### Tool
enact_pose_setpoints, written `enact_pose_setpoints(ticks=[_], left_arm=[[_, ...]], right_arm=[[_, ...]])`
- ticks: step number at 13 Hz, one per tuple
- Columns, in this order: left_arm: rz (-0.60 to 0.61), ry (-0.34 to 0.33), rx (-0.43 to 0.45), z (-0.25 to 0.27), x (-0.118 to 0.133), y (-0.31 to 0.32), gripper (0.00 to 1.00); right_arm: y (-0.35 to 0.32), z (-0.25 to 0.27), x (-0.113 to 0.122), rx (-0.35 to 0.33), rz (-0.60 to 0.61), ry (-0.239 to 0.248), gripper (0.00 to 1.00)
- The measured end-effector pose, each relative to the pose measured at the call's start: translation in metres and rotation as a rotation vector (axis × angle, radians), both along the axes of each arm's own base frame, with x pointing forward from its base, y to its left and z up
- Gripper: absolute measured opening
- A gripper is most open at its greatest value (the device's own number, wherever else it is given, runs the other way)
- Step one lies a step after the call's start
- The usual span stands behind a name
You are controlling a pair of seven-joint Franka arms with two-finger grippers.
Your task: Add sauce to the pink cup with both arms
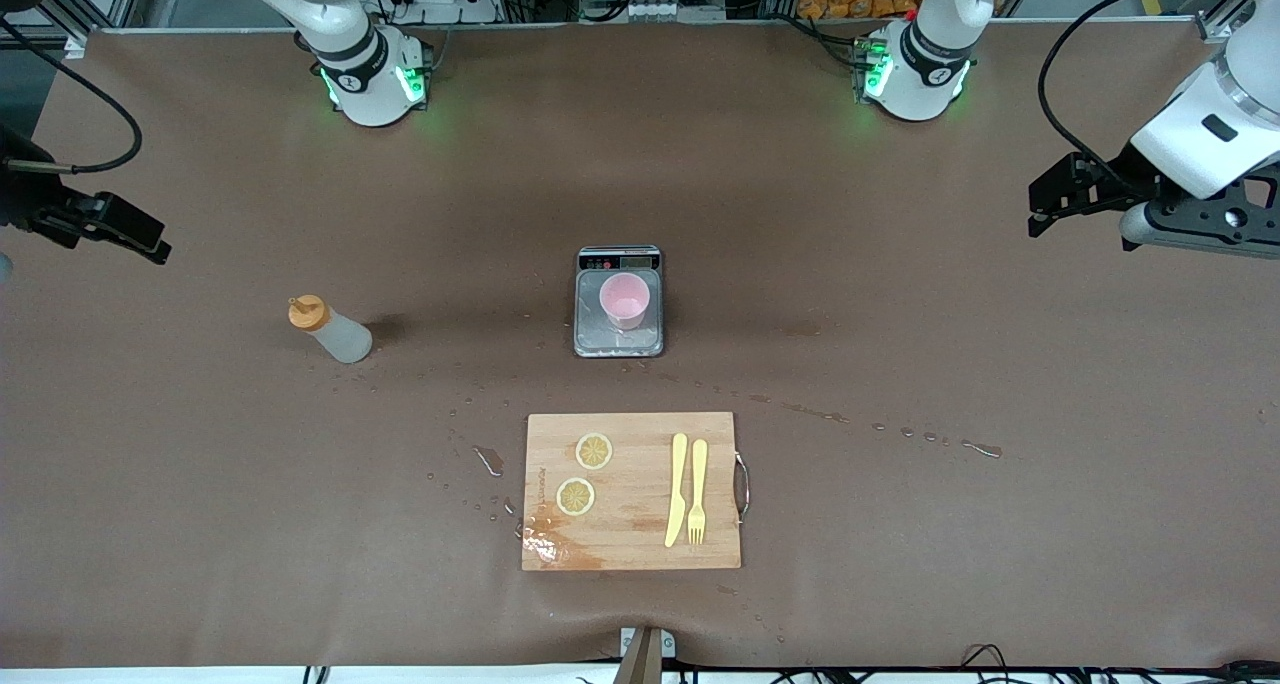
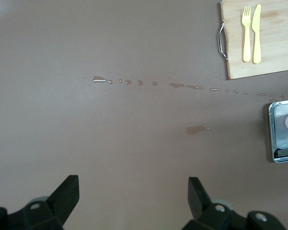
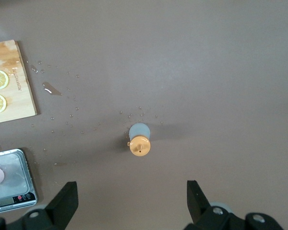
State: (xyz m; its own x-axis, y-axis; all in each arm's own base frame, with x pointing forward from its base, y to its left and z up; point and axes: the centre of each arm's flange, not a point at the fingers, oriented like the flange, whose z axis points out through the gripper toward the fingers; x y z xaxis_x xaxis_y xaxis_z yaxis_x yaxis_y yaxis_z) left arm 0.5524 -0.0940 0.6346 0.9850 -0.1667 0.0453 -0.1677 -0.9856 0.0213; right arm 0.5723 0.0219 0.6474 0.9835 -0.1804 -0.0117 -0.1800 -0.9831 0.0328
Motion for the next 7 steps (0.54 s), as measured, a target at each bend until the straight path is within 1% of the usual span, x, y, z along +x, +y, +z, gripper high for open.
enact_pose_setpoints(ticks=[7], left_arm=[[0.026,0.001,-0.001,0.0,-0.0001,-0.0004,1.0]], right_arm=[[0.0002,-0.002,-0.0005,0.0,0.0,0.007,1.0]])
